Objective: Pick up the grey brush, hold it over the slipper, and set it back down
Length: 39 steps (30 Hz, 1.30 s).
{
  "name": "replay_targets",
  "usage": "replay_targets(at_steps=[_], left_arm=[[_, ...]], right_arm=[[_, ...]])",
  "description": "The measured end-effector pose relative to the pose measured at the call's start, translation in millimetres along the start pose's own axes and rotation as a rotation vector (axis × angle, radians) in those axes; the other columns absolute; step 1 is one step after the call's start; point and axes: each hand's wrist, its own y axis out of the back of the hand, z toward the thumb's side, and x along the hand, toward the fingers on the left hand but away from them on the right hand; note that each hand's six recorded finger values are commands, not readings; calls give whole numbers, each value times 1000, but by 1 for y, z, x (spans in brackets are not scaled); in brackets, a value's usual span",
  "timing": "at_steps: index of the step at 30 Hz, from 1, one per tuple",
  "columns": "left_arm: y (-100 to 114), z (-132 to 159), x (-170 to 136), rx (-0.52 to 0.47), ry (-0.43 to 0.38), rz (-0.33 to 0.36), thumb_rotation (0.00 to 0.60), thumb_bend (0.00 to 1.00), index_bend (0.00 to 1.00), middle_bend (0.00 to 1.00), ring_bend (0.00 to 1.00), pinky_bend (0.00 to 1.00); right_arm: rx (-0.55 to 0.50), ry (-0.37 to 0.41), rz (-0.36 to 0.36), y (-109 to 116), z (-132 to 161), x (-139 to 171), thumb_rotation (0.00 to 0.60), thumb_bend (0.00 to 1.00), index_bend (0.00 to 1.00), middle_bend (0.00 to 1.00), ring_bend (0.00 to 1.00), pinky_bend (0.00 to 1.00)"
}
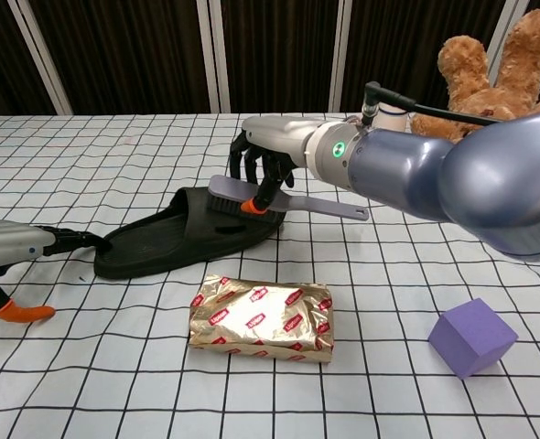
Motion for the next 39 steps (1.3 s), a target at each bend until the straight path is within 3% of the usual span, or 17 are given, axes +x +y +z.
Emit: replay_targets(at_steps=[7,12,18,31,36,39], left_arm=[[1,4,-2,7,-9,4,521,509,0,0,0,29],[0,4,-4,6,-7,5,522,509,0,0,0,29],[0,2,-5,3,-2,6,523,509,0,0,0,29],[-2,-3,-5,2,10,0,522,509,0,0,0,29],[0,-1,-6,0,4,13,523,507,0,0,0,29],[4,2,-7,-2,-10,36,507,399,0,0,0,29]], right_arm=[[5,63,9,-5,29,12,600,466,823,636,528,573],[17,63,11,-8,31,14,600,466,823,637,528,574],[13,31,16,-10,19,9,600,467,823,637,528,574],[5,-98,10,-6,-36,-4,600,466,823,637,528,573],[3,-103,4,-2,-40,-3,600,467,823,637,528,573],[8,-92,-7,2,-37,0,600,467,823,636,528,573]])
